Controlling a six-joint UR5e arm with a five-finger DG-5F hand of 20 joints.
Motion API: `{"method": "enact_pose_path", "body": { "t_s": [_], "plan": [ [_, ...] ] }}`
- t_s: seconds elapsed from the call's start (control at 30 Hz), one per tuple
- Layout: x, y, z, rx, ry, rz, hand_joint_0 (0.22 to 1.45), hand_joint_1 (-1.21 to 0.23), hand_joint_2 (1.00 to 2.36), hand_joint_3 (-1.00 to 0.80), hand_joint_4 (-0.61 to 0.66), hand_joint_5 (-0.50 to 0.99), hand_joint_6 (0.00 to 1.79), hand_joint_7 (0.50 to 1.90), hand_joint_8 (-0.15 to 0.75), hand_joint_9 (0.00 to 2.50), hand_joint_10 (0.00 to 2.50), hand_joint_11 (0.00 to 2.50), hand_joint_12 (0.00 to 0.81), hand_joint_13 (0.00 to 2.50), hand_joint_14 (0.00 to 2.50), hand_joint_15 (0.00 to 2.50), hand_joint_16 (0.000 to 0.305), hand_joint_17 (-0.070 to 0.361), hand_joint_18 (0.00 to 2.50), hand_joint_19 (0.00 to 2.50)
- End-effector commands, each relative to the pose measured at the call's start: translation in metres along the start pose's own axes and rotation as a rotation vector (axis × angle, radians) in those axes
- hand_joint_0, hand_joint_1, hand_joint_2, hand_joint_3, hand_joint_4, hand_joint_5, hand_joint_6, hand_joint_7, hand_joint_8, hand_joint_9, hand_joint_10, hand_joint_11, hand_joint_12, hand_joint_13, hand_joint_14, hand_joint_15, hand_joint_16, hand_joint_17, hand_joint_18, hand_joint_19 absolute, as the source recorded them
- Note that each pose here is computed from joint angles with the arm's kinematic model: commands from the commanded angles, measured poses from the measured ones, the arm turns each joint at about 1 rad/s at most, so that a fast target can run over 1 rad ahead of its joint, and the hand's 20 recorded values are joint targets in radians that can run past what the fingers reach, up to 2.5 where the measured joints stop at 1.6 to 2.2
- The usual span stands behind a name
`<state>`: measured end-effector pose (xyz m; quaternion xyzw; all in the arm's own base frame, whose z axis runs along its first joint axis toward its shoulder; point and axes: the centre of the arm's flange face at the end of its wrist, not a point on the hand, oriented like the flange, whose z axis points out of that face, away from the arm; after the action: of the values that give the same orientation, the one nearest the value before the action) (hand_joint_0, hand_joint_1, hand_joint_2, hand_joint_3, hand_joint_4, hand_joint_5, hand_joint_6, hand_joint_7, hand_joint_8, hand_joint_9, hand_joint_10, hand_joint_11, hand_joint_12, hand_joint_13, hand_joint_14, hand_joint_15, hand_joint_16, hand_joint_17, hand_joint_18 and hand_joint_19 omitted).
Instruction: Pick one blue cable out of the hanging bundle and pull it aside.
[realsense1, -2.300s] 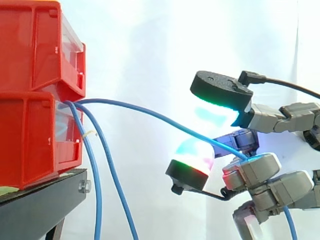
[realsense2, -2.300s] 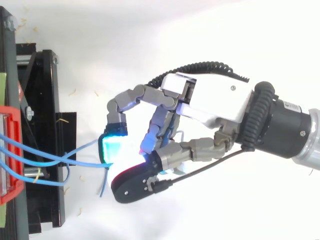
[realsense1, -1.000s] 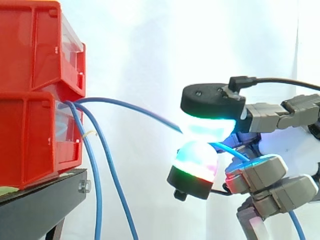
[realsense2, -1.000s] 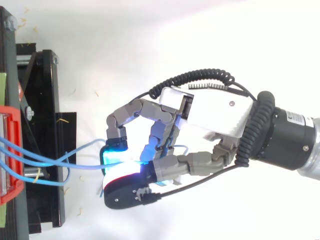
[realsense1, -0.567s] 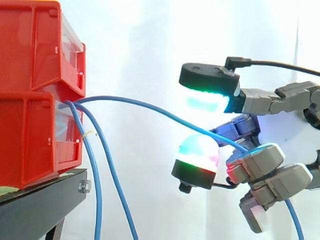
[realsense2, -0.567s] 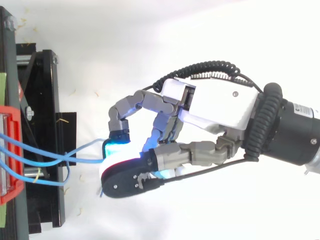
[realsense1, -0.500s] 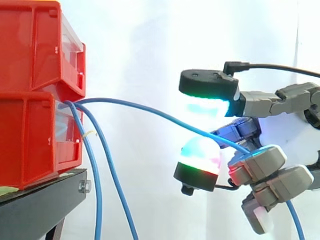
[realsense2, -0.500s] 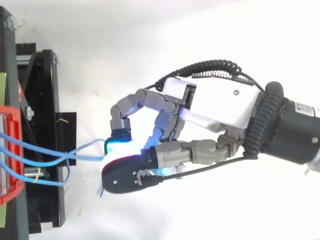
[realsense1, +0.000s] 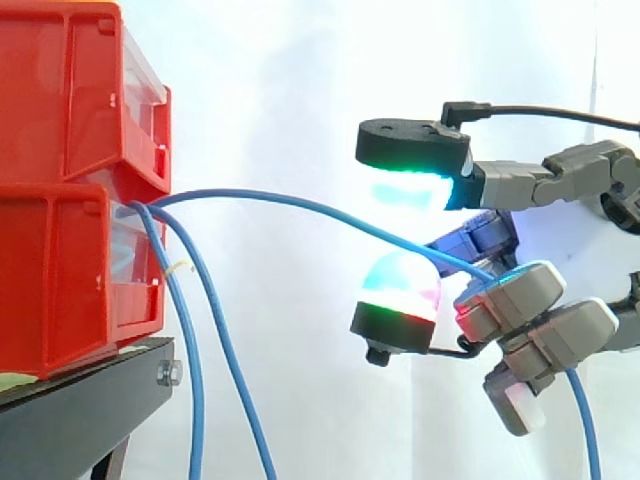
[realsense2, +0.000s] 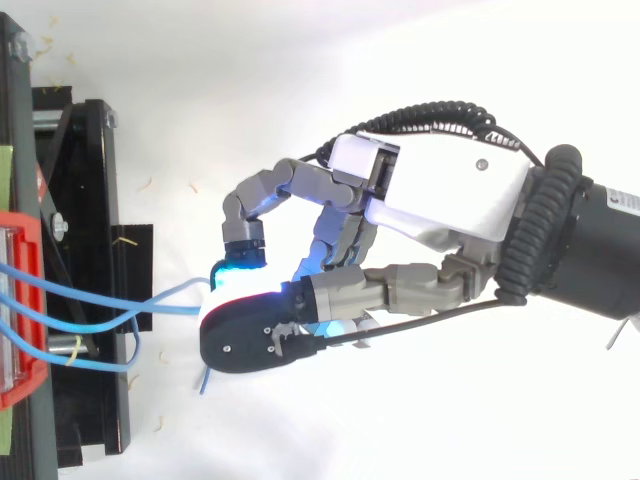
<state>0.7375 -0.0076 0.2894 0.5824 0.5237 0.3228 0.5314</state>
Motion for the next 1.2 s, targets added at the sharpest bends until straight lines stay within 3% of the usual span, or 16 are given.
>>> {"method": "enact_pose_path", "body": {
  "t_s": [0.0, 0.2, 0.33, 0.47, 0.63, 0.77, 0.9, 1.07, 1.1, 1.13, 1.17],
  "plan": [
    [0.0, 0.004, -0.001, 0.0, 0.001, 0.0, 0.5, -0.55, 1.01, -0.43, 0.14, -0.09, 0.88, 1.18, 0.289, 1.41, 0.03, 1.53, 0.398, 1.52, 0.02, 1.3, 0.057, 0.129, 0.99, 0.82],
    [-0.002, 0.012, -0.001, -0.004, -0.001, 0.001, 0.55, -0.58, 1.02, -0.3, 0.14, -0.09, 0.88, 1.2, 0.265, 1.4, 0.03, 1.54, 0.367, 1.5, 0.02, 1.32, 0.053, 0.119, 0.97, 0.84],
    [-0.003, 0.018, -0.003, 0.004, 0.0, -0.002, 0.54, -0.64, 1.01, -0.13, 0.13, -0.08, 0.87, 1.22, 0.352, 1.46, 0.02, 1.49, 0.469, 1.58, 0.01, 1.26, 0.067, 0.152, 1.11, 0.75],
    [-0.004, 0.02, -0.004, 0.015, -0.003, -0.008, 0.54, -0.7, 1.0, -0.01, 0.1, -0.07, 0.88, 1.24, 0.382, 1.46, 0.02, 1.45, 0.508, 1.59, 0.01, 1.23, 0.073, 0.164, 1.16, 0.72],
    [-0.006, 0.02, -0.003, 0.015, -0.006, -0.006, 0.52, -0.75, 1.16, 0.02, 0.07, -0.07, 0.88, 1.29, 0.386, 1.43, 0.02, 1.45, 0.507, 1.55, 0.01, 1.22, 0.072, 0.162, 1.15, 0.71],
    [-0.008, 0.019, -0.002, 0.015, -0.01, 0.005, 0.56, -0.78, 1.09, 0.07, 0.0, -0.07, 0.89, 1.31, 0.368, 1.41, 0.02, 1.43, 0.495, 1.51, 0.02, 1.21, 0.069, 0.156, 1.13, 0.7],
    [-0.009, 0.022, 0.001, -0.013, -0.016, 0.038, 0.61, -0.82, 1.0, 0.12, -0.06, -0.08, 0.9, 1.34, 0.352, 1.37, 0.02, 1.43, 0.476, 1.48, 0.02, 1.21, 0.066, 0.148, 1.09, 0.71],
    [-0.007, 0.024, 0.004, -0.042, -0.017, 0.079, 0.64, -0.84, 1.0, 0.16, -0.16, -0.08, 0.91, 1.38, 0.325, 1.35, 0.02, 1.42, 0.459, 1.44, 0.02, 1.19, 0.062, 0.139, 1.05, 0.72],
    [-0.007, 0.025, 0.005, -0.052, -0.018, 0.091, 0.63, -0.84, 1.03, 0.17, -0.17, -0.08, 0.91, 1.38, 0.323, 1.35, 0.02, 1.41, 0.458, 1.44, 0.02, 1.18, 0.062, 0.139, 1.06, 0.71],
    [-0.008, 0.025, 0.006, -0.056, -0.02, 0.095, 0.6, -0.83, 1.18, 0.14, -0.19, -0.07, 0.91, 1.38, 0.324, 1.35, 0.02, 1.37, 0.467, 1.44, 0.02, 1.16, 0.063, 0.141, 1.07, 0.71],
    [-0.006, 0.023, 0.006, -0.061, -0.018, 0.099, 0.6, -0.83, 1.22, 0.15, -0.21, -0.07, 0.91, 1.39, 0.317, 1.35, 0.02, 1.35, 0.464, 1.44, 0.02, 1.15, 0.062, 0.14, 1.06, 0.71]
  ]
}}
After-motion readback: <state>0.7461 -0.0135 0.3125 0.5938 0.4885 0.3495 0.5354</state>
